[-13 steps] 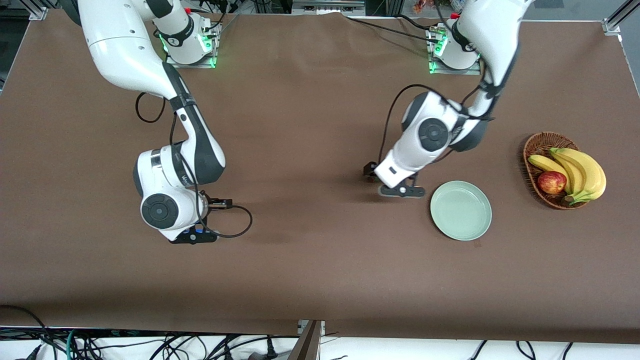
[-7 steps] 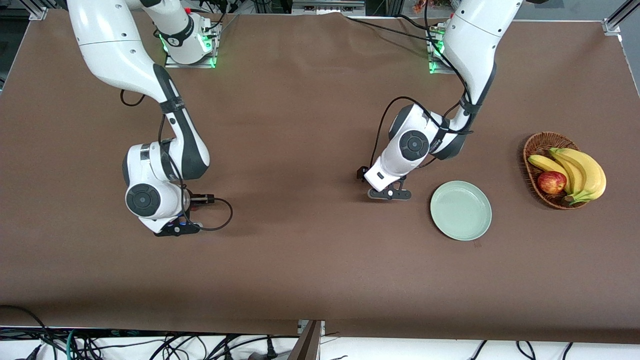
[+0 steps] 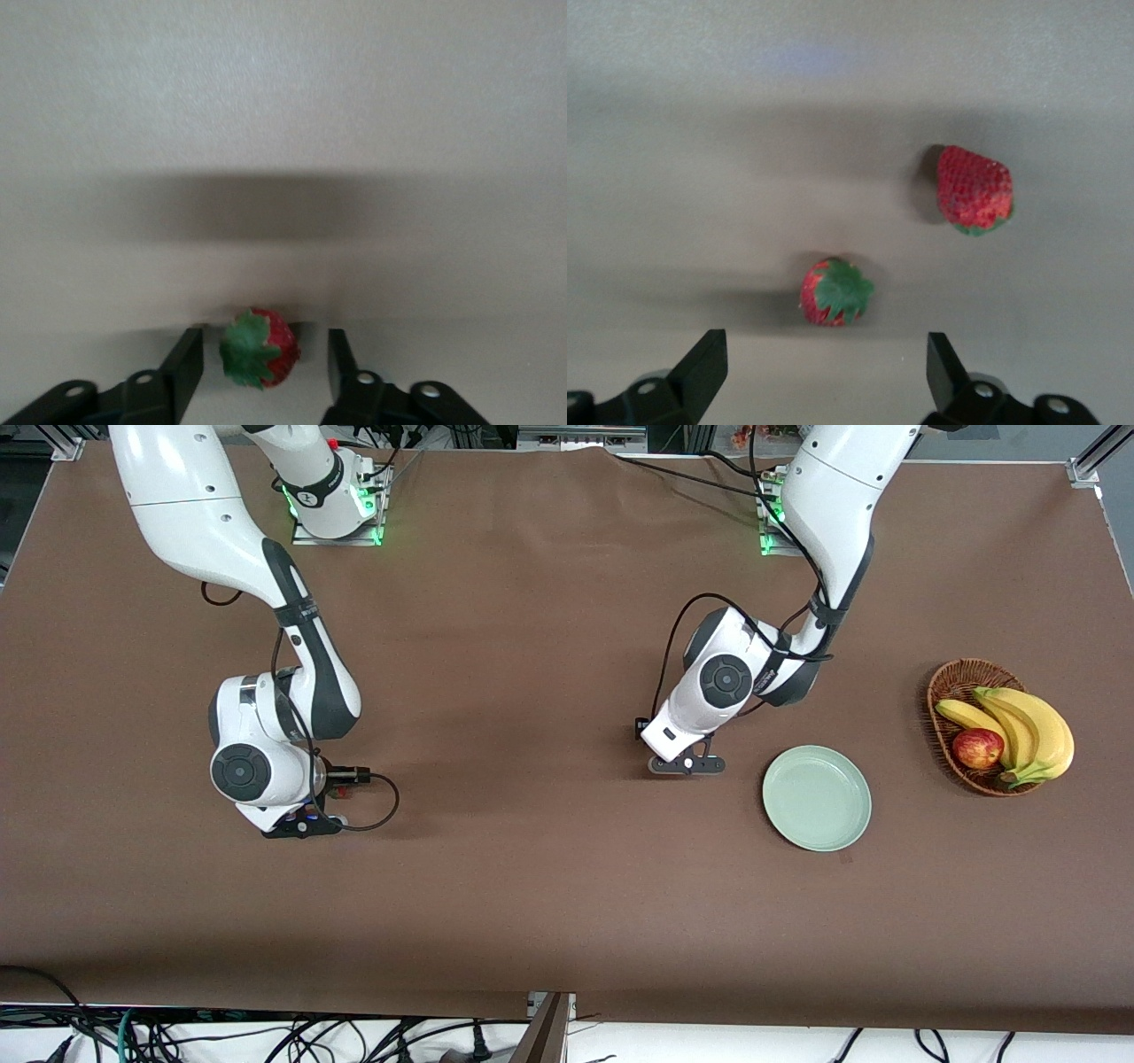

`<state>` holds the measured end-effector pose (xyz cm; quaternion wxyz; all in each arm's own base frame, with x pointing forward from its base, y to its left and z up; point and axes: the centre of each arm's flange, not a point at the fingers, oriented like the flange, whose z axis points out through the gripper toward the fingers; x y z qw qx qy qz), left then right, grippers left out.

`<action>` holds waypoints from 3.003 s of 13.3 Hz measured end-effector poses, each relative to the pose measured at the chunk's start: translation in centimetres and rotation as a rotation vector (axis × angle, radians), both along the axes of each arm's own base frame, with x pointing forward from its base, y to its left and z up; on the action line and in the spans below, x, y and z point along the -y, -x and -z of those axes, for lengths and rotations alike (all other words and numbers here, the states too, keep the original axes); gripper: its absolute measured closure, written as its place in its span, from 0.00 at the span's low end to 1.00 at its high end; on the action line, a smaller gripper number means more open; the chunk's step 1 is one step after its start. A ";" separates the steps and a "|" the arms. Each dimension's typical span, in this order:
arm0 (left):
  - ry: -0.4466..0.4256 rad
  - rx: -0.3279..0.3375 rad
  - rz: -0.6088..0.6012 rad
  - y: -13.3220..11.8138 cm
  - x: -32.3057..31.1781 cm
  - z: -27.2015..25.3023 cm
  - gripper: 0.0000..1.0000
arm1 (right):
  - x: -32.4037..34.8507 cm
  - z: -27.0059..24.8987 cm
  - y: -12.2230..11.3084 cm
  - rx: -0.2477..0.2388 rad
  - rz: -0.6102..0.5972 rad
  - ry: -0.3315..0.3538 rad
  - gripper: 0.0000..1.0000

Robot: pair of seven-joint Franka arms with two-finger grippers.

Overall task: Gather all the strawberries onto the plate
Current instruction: 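Drop the strawberry onto the plate while the right gripper grasps another, then lift the second strawberry with the right gripper while the left gripper withdraws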

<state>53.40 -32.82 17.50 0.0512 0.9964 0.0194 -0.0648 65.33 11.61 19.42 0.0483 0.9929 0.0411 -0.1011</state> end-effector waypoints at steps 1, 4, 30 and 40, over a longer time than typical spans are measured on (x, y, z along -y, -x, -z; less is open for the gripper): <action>-0.001 -0.002 -0.005 0.1 0.1 0.0 0.52 | 0.2 0.4 0.2 0.009 0.002 -0.001 0.02; -0.003 0.006 -0.039 -0.5 -0.2 -0.4 0.67 | 0.5 1.1 0.5 0.012 0.004 -0.002 0.23; -0.117 -0.001 -0.184 -13.3 -27.5 -6.0 0.18 | -12.3 -2.2 0.6 0.166 0.004 -0.153 0.52; -0.092 -0.011 -0.184 -14.4 -26.7 -16.4 0.00 | -6.4 0.8 -0.5 0.117 -0.058 -0.144 0.07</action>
